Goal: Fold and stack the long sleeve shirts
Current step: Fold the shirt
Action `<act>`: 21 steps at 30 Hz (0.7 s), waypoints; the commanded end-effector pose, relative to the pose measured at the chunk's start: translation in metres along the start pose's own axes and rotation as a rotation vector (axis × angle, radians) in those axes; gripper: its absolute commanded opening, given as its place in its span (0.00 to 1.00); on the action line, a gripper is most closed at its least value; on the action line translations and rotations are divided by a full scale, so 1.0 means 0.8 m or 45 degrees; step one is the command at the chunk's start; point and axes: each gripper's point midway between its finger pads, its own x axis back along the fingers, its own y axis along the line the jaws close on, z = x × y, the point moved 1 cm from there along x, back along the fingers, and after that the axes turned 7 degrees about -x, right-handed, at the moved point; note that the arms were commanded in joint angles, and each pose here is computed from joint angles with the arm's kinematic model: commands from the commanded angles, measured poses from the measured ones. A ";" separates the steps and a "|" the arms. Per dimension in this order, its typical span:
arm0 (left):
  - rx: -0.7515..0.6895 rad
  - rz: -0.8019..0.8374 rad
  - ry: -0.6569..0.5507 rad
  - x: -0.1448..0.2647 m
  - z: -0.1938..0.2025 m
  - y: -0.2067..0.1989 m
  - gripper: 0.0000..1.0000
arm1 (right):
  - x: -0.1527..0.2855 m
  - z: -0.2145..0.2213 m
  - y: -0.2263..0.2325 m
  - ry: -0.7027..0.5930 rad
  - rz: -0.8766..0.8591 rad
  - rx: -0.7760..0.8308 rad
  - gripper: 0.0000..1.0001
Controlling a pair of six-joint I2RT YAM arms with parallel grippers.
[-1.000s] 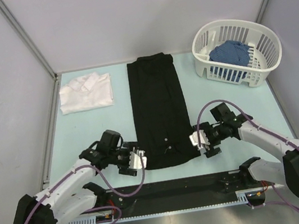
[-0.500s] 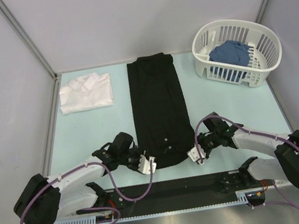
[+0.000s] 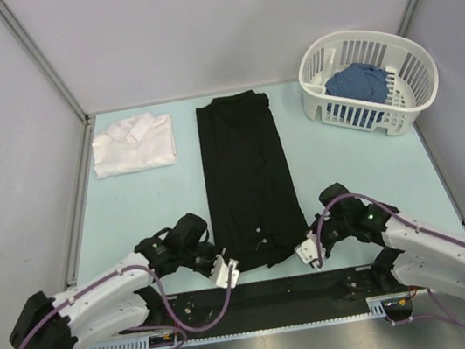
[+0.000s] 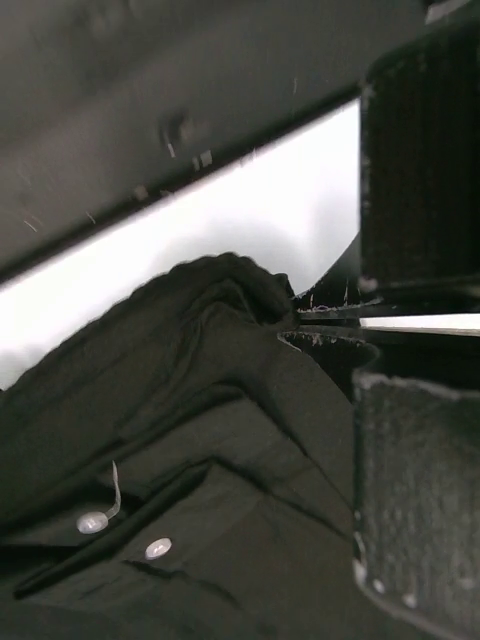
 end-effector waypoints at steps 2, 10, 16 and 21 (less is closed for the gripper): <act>0.096 0.101 -0.109 0.023 -0.034 -0.034 0.00 | 0.031 -0.029 0.033 -0.010 -0.030 -0.112 0.00; 0.174 0.085 -0.104 0.015 -0.034 -0.021 0.00 | 0.025 -0.031 0.029 -0.022 0.015 -0.175 0.00; 0.219 -0.058 -0.108 0.040 -0.027 0.040 0.00 | 0.033 -0.040 -0.040 -0.047 0.128 -0.279 0.00; 0.311 -0.223 -0.091 0.100 0.005 0.144 0.00 | 0.055 -0.028 -0.151 -0.058 0.234 -0.378 0.00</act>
